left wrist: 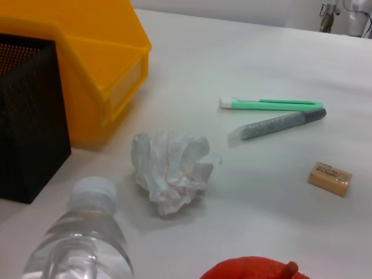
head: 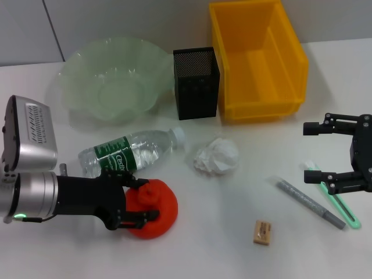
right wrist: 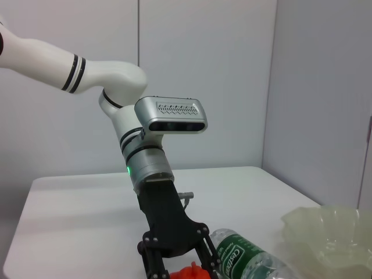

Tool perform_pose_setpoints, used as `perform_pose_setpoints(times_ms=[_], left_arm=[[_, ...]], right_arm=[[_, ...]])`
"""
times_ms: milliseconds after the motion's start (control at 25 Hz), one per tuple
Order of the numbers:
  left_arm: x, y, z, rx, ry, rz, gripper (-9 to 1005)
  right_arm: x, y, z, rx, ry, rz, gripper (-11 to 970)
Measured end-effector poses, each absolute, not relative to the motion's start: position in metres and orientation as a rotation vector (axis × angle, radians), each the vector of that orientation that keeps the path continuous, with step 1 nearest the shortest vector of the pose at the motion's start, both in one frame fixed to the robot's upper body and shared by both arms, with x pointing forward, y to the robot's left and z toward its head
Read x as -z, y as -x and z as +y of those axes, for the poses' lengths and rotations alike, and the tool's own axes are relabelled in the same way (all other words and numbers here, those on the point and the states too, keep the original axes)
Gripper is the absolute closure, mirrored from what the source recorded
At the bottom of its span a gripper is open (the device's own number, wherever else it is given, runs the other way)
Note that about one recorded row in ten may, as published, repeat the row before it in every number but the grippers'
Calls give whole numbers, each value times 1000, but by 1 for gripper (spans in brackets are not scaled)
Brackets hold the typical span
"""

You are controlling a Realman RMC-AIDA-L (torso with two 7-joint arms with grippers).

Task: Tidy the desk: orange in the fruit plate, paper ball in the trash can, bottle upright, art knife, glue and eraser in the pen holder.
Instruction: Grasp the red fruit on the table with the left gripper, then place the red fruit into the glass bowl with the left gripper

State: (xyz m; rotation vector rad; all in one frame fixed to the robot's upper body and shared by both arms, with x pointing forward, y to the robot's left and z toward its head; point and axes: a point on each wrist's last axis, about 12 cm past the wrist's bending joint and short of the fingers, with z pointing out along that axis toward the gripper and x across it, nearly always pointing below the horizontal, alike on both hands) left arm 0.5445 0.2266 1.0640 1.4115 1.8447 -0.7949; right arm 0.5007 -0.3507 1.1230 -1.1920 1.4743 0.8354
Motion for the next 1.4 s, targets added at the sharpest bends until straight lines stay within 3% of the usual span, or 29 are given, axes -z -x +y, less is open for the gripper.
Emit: perform_pose_setpoints(times_ms=[280,680,920,960,1080,1160,1400], left_arm=[[-1065,-544,225,777,-1446,1791,412],[-1069,-544,226,805,-1448,1763,631],[-1105,-539,241,923,-1376,1541,813],[-1105,-539,241,923,-1376,1541,823],[-1142,-545,254,901,-1305,1368,855],[-1146,-547,254,888,-1293,1361,873],[-1163,-589,238,734,-1171,1388,927]], right_arm=[[-1123,-500,-351,-837,1189,1473,133],[-1124,-500,-351,-839,1186,1469,134],[-1123,-500,-351,-836,1184,1470,134],[-1123,-500,-351,-836,1184,1470,134],[-1123,-499,-352,-835,1180,1472,134],[-1123,-499,-352,-832,1177,1474,134],[-1121,-496,-352,-826,1161,1473,134]])
